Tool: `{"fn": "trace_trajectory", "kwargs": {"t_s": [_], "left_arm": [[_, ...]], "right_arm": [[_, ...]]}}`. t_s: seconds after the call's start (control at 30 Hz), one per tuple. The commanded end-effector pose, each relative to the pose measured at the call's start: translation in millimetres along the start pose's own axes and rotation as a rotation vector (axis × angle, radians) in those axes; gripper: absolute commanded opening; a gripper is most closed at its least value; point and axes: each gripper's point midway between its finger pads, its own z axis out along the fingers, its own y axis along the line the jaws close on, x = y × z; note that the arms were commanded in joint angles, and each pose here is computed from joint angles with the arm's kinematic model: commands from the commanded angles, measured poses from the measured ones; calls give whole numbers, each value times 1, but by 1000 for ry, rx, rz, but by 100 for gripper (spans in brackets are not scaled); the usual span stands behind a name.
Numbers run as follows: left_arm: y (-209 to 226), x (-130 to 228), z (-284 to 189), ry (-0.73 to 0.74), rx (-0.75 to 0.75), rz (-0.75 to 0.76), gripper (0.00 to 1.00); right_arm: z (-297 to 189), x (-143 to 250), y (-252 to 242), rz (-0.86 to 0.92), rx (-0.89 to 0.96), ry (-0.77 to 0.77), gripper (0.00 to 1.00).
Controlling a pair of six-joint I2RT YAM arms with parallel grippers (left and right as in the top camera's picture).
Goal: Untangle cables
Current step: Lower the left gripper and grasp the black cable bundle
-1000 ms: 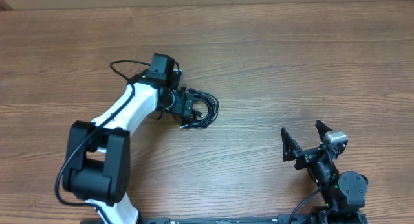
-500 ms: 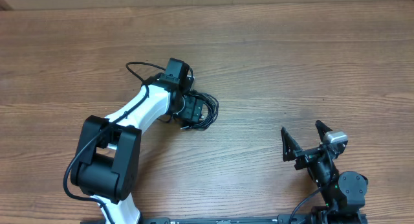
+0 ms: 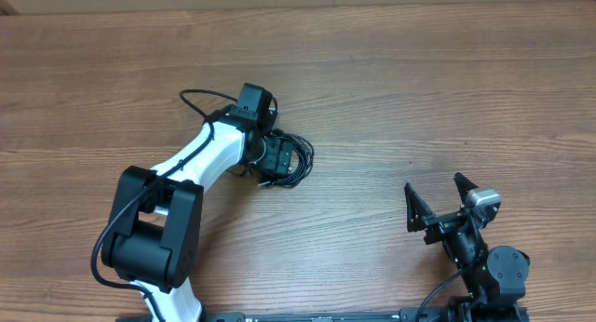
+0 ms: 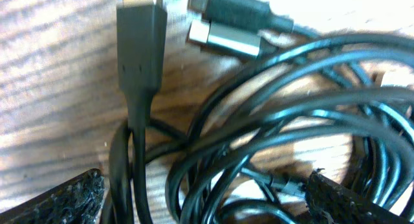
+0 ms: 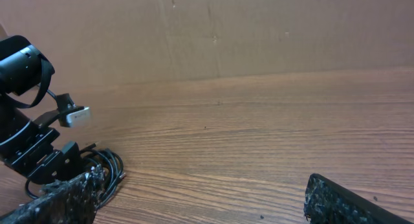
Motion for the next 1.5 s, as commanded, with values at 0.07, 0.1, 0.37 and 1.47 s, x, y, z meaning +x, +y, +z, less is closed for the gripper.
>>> {"fn": "trace_trajectory", "kwargs": {"t_s": [0.07,0.1,0.37,1.47], "left_arm": [[3,0,7,-3,-5,-17,100],[4,-2,7,-8,-4,-18,100],[12,-4,4,-5,0,-28,100],[27,-9,0,-13,-37,-13,33]], "right_arm": [[-1,-5,1,5,-4,-13,100],[-1,-5,1,5,-4,-13,100],[-1,-5,1,5,-4,-13,100],[-1,-5,1,5,-4,-13,100]]}}
